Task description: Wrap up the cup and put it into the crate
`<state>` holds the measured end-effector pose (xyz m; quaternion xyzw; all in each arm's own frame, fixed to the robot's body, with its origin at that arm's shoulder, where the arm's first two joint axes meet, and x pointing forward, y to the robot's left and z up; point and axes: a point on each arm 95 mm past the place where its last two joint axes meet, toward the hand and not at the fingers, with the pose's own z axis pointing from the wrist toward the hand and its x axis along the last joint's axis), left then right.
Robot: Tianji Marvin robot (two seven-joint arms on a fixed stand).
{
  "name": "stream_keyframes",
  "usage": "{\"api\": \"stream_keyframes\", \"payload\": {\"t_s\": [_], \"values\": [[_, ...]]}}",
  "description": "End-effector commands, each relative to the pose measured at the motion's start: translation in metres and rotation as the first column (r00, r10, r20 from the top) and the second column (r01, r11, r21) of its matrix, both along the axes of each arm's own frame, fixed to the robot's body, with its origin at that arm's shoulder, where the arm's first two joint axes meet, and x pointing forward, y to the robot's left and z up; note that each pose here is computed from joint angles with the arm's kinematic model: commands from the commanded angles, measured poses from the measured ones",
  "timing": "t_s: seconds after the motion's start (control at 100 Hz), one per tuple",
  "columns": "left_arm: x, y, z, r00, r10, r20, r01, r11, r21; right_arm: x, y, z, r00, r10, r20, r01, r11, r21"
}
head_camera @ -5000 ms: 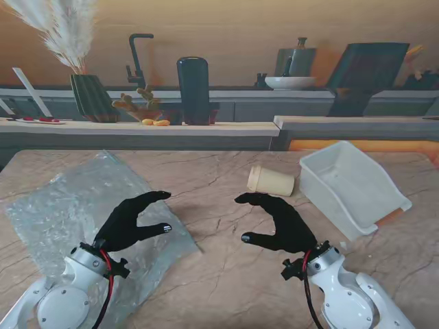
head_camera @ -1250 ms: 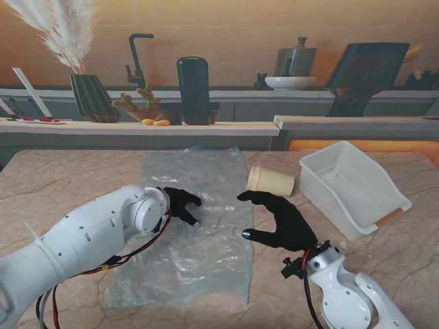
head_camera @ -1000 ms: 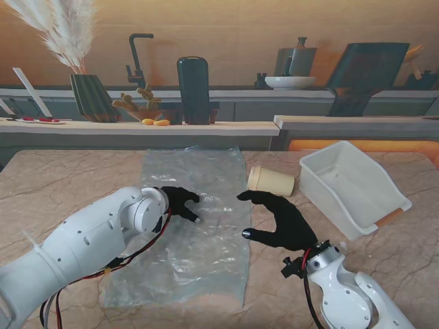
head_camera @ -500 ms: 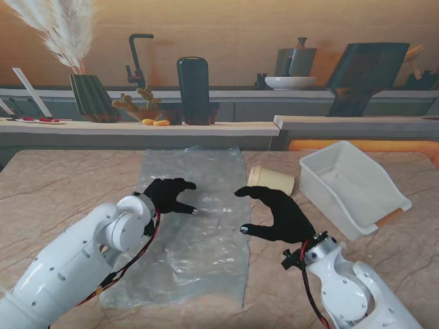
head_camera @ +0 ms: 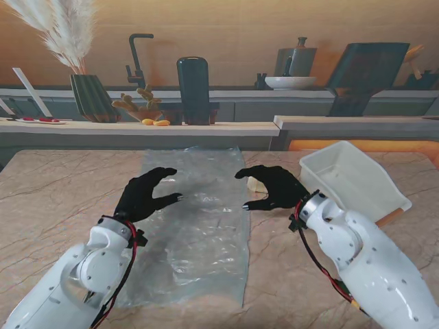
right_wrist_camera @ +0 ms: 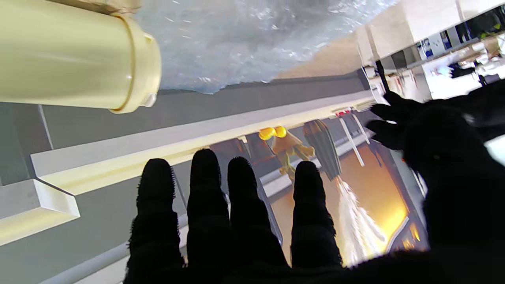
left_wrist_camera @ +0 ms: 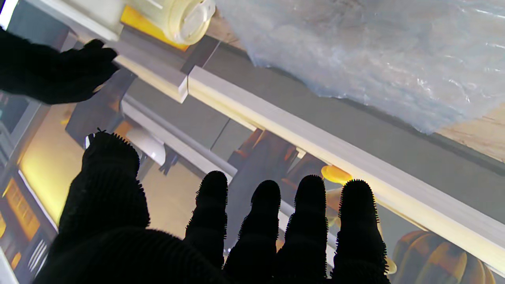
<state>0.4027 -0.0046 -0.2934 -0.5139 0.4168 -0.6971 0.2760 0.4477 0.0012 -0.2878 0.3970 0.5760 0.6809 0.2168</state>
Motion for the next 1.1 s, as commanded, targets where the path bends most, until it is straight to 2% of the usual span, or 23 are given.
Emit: {"api": "stream_keyframes", "payload": {"t_s": [0.0, 0.18, 0.44, 0.81, 1.09], "values": [[-0.01, -0.001, -0.006, 1.0, -0.01, -0.01, 0.01, 1.0, -0.023, 0.01, -0.001, 0.008, 1.0, -0.015, 0.017, 0.015, 0.999, -0.04], [-0.017, 0.003, -0.004, 0.999, -0.041, 0.004, 0.041, 0.99, -0.138, 0.039, -0.001, 0.005, 0.998, -0.059, 0.003, 0.059, 0.985, -0.159], [-0.017, 0.005, -0.005, 1.0, -0.015, -0.001, 0.015, 0.983, -0.181, 0.073, 0.006, -0.007, 0.994, -0.107, -0.012, 0.1, 0.962, -0.254], [-0.015, 0.005, -0.005, 1.0, -0.005, -0.023, 0.001, 0.983, -0.182, 0.101, 0.012, -0.033, 0.981, -0.193, -0.007, 0.177, 0.915, -0.363], [-0.013, 0.004, -0.006, 0.999, -0.001, -0.035, -0.005, 0.984, -0.178, 0.111, 0.01, -0.053, 0.965, -0.253, -0.063, 0.206, 0.889, -0.408]]}}
